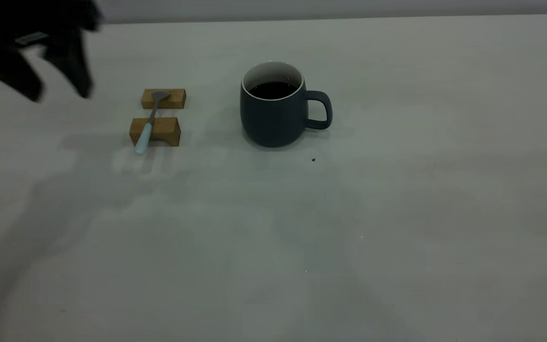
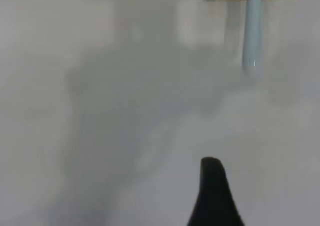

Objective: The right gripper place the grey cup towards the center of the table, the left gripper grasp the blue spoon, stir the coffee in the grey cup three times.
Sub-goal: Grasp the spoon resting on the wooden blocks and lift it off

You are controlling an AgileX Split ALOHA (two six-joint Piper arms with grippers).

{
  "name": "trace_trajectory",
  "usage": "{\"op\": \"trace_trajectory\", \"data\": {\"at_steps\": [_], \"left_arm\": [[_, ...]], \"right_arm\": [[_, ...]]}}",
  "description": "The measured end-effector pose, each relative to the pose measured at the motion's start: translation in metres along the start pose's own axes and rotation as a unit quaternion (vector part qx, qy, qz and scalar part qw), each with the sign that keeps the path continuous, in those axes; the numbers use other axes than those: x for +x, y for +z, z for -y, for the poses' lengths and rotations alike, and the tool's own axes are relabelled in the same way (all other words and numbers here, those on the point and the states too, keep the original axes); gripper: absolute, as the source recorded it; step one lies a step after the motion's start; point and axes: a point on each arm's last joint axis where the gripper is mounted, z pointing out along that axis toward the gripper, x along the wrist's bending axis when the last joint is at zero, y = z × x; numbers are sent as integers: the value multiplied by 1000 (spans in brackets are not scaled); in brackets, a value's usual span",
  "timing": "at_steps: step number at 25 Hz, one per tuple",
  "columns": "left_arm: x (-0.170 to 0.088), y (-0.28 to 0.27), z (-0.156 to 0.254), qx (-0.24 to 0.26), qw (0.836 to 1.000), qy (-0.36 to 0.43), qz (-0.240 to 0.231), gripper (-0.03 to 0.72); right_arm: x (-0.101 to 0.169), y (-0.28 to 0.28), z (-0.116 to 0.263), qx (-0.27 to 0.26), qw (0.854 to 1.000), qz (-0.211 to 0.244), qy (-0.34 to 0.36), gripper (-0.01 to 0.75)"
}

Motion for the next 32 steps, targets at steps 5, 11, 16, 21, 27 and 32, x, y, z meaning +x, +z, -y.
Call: {"op": "trace_trajectory", "data": {"at_steps": [5,11,16,21,27,32], "left_arm": [[-7,43,-26,18,1000,-4,-4,588],[-15,76,-41,30,1000,-3,-3,588],[-19,97,-43,43,999,-4,-6,588],[-19,112,-42,41,999,-20,-7,588],[-21,128,-41,39,999,-22,-5,588],[-22,133,-40,37,999,-26,-5,560]], "right_arm": [[0,0,0,0,1000,0,0,511],[0,0,0,0,1000,0,0,511],[0,0,0,0,1000,0,0,511],[0,0,0,0,1000,0,0,511],[0,0,0,0,1000,0,0,511],[0,0,0,0,1000,0,0,511]]}}
